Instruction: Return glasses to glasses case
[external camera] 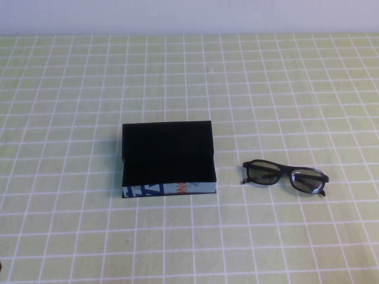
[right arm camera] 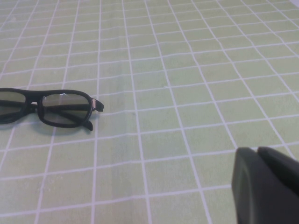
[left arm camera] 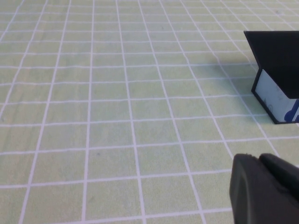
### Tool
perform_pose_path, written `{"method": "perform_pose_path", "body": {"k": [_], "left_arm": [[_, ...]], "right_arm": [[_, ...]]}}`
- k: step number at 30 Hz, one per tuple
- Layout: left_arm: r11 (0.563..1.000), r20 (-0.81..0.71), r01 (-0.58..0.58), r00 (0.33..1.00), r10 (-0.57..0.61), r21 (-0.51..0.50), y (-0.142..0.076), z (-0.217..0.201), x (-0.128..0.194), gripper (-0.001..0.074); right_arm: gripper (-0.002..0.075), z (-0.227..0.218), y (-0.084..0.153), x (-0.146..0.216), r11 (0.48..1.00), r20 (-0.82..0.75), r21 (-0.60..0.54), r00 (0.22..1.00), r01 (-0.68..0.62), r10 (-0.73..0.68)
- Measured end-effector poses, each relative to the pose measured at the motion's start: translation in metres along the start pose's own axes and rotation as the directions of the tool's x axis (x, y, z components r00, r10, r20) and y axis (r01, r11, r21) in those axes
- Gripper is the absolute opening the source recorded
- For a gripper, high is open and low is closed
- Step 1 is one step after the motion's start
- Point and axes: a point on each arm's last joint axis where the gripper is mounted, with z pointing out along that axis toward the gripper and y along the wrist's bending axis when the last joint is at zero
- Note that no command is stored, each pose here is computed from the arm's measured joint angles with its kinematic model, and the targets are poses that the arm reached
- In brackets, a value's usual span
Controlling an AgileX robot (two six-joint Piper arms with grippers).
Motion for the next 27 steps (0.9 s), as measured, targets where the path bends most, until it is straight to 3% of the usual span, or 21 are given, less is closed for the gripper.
{"method": "perform_pose_path", "body": {"k": [9, 15, 22, 27], "left_arm": [[1.0, 0.023, -0.004, 1.0, 0.004, 0.005, 0.0, 0.0, -0.002, -0.0004], [0.999, 0.158, -0.008, 0.987, 0.001, 0.043, -0.004, -0.001, -0.014, -0.0004], [0.991, 0.466, -0.038, 0.885, -0.027, 0.129, -0.012, -0.011, -0.042, -0.0004], [0.987, 0.552, -0.055, 0.833, -0.039, 0.152, -0.014, -0.016, -0.05, -0.0004]], "right_arm": [[-0.0018, 0.0, 0.0, -0.001, 1.0, 0.011, -0.001, 1.0, -0.002, 0.002], [-0.0018, -0.002, 0.0, -0.018, 1.0, 0.199, -0.005, 0.98, -0.004, 0.005], [-0.0018, -0.015, 0.001, -0.05, 1.0, 0.547, -0.01, 0.837, -0.003, 0.008], [-0.0018, -0.022, 0.001, -0.059, 1.0, 0.648, -0.012, 0.762, -0.002, 0.009]]}}
